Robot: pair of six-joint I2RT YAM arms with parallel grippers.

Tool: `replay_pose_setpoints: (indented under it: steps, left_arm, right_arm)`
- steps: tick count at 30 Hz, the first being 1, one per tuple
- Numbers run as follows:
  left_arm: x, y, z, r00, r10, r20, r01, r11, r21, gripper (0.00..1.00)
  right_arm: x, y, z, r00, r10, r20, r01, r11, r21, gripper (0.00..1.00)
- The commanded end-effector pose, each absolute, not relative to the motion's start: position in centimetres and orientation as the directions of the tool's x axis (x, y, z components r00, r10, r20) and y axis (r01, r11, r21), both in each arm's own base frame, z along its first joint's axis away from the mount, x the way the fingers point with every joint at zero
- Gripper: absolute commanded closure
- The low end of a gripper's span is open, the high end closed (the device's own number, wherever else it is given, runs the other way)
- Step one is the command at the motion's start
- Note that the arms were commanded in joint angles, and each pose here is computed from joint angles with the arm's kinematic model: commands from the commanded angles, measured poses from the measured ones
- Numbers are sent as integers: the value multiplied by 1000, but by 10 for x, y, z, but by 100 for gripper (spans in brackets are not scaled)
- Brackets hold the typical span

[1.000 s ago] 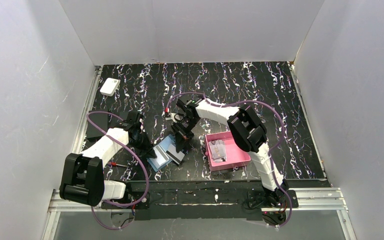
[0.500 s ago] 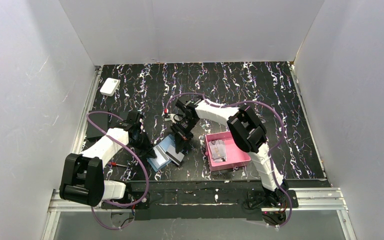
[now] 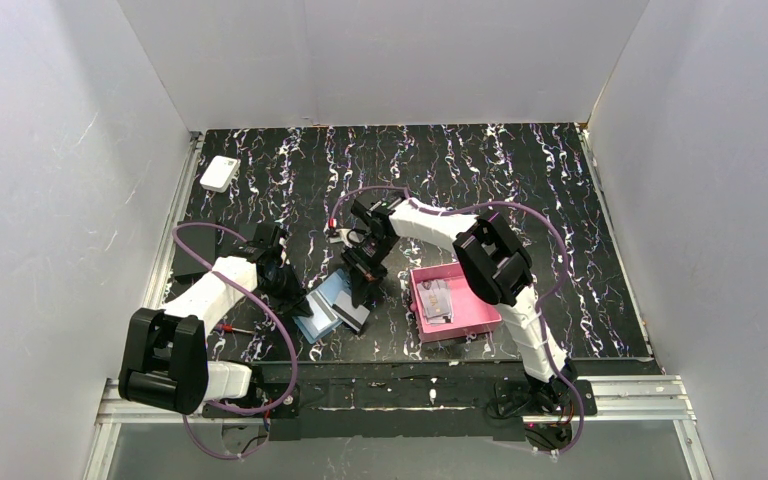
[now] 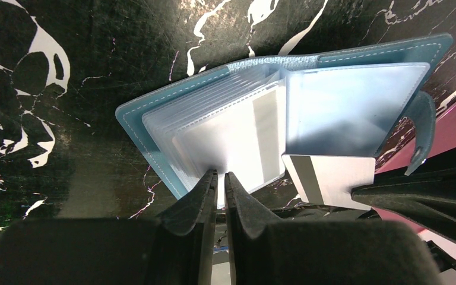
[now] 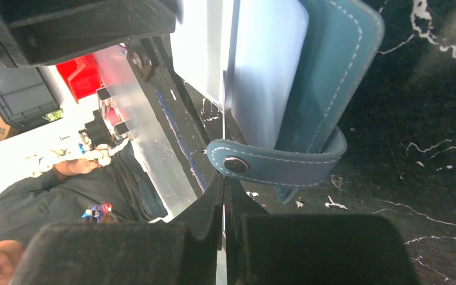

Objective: Put the credit cards into the card holder
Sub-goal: Insert the credit card into the card holder.

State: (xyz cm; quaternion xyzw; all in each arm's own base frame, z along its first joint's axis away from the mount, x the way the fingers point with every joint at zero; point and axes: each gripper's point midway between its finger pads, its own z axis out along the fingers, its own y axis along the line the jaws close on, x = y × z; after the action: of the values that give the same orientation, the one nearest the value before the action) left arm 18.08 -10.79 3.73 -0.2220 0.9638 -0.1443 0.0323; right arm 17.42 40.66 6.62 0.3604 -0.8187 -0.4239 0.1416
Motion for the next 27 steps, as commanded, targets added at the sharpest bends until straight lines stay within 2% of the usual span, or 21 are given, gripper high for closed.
replay_pose_setpoints:
  steps: [1, 15, 27]
  left_arm:
    - [159, -87, 25, -898, -440, 19, -437, 883, -170, 90]
    - [159, -87, 27, -898, -439, 11, -434, 883, -180, 90]
    - [160, -88, 26, -899, -437, 14, -432, 883, -183, 90]
  right_arm:
    - [173, 416, 77, -684, -724, -95, -482, 349, 804, 99]
    - [179, 431, 68, -677, -730, -94, -488, 351, 799, 99]
    - [183, 401, 69, -701, -710, -69, -491, 410, 769, 99]
